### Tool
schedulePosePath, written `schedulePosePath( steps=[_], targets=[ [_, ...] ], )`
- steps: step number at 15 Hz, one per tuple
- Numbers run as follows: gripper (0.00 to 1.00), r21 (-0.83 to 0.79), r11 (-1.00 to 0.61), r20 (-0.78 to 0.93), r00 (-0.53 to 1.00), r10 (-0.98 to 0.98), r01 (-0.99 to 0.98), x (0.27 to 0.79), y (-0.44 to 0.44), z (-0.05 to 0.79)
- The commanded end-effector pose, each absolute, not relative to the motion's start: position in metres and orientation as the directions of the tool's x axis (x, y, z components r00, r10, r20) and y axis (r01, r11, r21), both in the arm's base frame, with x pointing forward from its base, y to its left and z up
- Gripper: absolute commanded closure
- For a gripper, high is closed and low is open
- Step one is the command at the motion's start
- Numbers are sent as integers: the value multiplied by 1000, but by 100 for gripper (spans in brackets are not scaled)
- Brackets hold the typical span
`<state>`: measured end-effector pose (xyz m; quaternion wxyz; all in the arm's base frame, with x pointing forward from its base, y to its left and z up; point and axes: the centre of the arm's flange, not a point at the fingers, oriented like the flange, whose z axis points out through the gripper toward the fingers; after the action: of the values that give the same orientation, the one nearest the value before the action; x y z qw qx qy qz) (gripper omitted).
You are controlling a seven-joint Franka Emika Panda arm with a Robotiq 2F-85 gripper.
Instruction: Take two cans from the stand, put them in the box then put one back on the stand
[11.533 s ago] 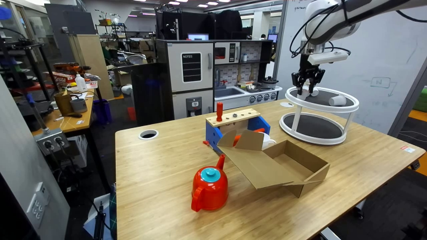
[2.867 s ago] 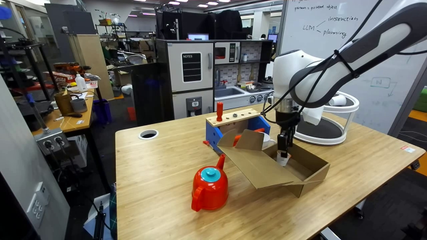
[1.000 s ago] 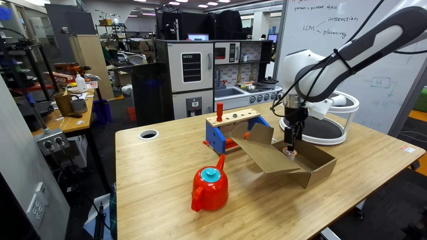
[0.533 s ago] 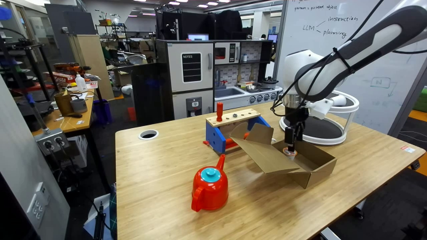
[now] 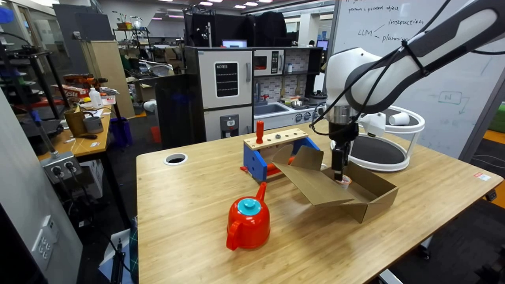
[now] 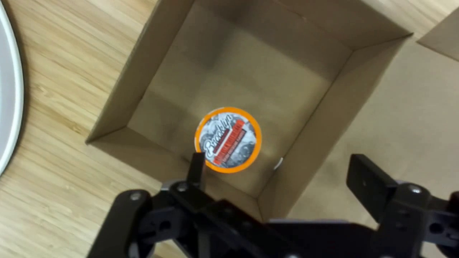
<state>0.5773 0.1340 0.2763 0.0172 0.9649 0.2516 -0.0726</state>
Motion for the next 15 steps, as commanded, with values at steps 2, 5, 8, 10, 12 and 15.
schedulePosePath(
  steps=[2,5,8,10,12,15],
  targets=[
    [0,-13,-890,-67,888,456,456,577,122,310],
    [0,4,-957,8,957,291,291,595,87,324],
    [0,12,-994,24,994,110,110,610,45,320],
    [0,18,-1000,40,999,-8,-8,616,25,319],
    [0,22,-992,61,991,-123,-125,622,11,323],
    [0,23,-969,91,966,-243,-246,627,2,337]
  ],
)
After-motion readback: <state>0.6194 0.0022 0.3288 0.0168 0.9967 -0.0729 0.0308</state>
